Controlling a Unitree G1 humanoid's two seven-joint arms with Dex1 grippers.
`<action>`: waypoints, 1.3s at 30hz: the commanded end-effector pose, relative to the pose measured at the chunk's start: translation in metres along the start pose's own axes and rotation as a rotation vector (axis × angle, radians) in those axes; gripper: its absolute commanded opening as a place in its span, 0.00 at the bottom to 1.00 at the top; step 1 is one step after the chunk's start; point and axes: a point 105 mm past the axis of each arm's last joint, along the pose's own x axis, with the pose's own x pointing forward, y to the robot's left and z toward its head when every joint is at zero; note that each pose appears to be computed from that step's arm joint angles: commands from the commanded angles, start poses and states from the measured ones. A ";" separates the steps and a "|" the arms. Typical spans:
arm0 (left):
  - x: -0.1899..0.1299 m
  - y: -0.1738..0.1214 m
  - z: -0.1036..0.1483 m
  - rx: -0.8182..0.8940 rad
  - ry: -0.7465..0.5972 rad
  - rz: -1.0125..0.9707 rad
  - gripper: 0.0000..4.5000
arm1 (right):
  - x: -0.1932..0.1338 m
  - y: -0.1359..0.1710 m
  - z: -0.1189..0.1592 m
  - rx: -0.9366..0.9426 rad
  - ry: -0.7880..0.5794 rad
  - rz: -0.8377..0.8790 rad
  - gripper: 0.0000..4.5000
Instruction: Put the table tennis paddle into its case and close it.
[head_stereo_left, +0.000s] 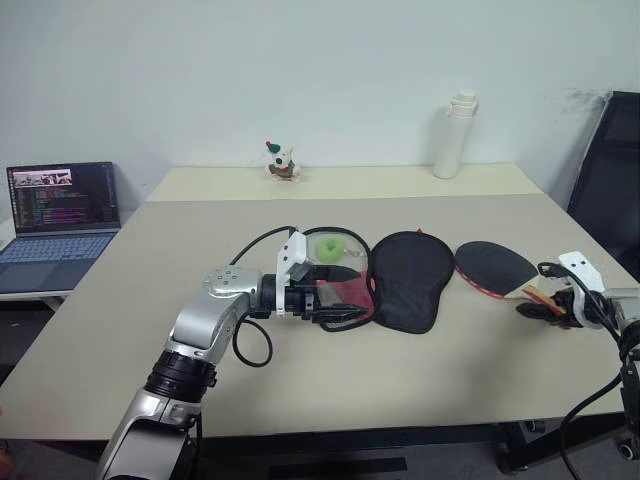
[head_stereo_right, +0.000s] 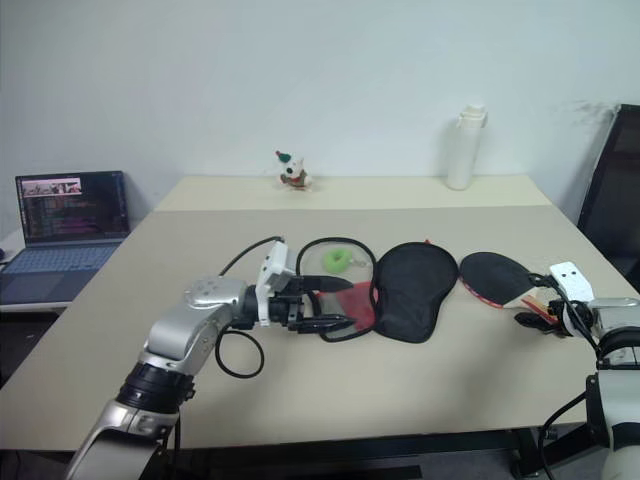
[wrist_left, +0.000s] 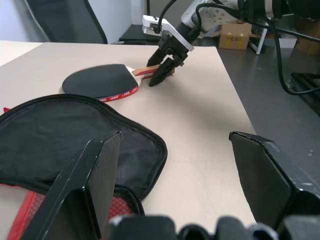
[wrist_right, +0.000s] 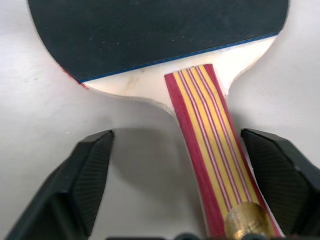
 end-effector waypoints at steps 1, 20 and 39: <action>-0.003 0.001 0.013 0.053 -0.025 0.003 0.84 | 0.005 0.010 -0.023 0.070 0.073 0.073 0.65; 0.000 0.005 0.010 0.050 -0.034 0.009 0.84 | 0.033 0.026 -0.001 0.169 -0.095 -0.106 0.24; -0.001 0.005 0.009 0.049 -0.029 0.025 0.84 | 0.050 0.032 0.011 0.121 -0.120 -0.150 0.63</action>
